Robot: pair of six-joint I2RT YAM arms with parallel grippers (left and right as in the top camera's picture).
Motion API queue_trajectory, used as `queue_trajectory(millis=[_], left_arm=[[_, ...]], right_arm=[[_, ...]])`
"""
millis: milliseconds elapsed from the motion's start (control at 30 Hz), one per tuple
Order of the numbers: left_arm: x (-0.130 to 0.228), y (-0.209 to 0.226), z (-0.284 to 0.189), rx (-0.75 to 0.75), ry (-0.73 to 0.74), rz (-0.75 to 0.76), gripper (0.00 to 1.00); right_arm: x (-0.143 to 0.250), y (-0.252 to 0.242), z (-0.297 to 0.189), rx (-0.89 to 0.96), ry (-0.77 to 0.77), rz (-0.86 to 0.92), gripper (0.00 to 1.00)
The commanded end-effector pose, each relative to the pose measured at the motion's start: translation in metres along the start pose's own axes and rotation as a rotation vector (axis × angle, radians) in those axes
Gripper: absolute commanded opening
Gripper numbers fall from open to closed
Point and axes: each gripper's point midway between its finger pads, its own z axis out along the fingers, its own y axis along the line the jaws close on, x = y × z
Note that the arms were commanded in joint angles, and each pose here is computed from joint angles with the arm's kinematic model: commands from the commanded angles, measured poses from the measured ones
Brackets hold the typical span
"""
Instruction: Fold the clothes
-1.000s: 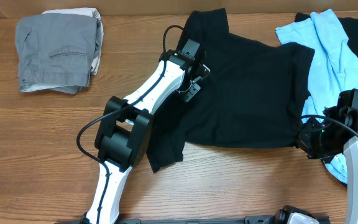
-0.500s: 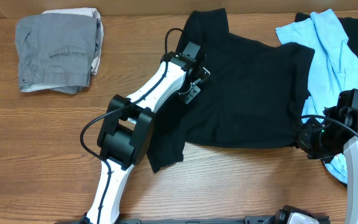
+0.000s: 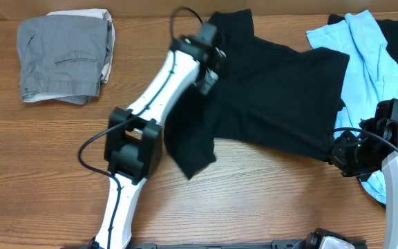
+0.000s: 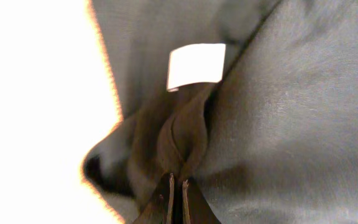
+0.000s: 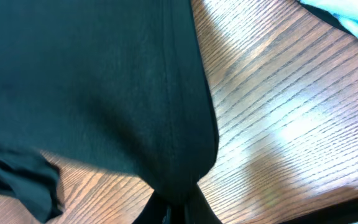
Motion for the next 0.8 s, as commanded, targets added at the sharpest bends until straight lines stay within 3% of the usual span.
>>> queue_trajectory(millis=[0,167,400,767], left_arm=[[0.003,0.052,-0.013,-0.041,-0.01,-0.136,0.04],[0.015,0.071,-0.011,0.051,0.005,-0.185,0.08],[0.023,0.107,-0.01,0.019,-0.003,-0.277,0.04],[0.078,0.219,-0.011,-0.036,-0.004,-0.688,0.06]], right_arm=[[-0.004,-0.001,-0.003,0.009,-0.019,-0.005,0.04],[-0.004,-0.001,-0.003,0.009,-0.019,-0.005,0.04],[-0.004,-0.001,-0.003,0.009,-0.018,-0.006,0.04],[-0.004,-0.003,-0.003,0.018,-0.022,-0.005,0.04]])
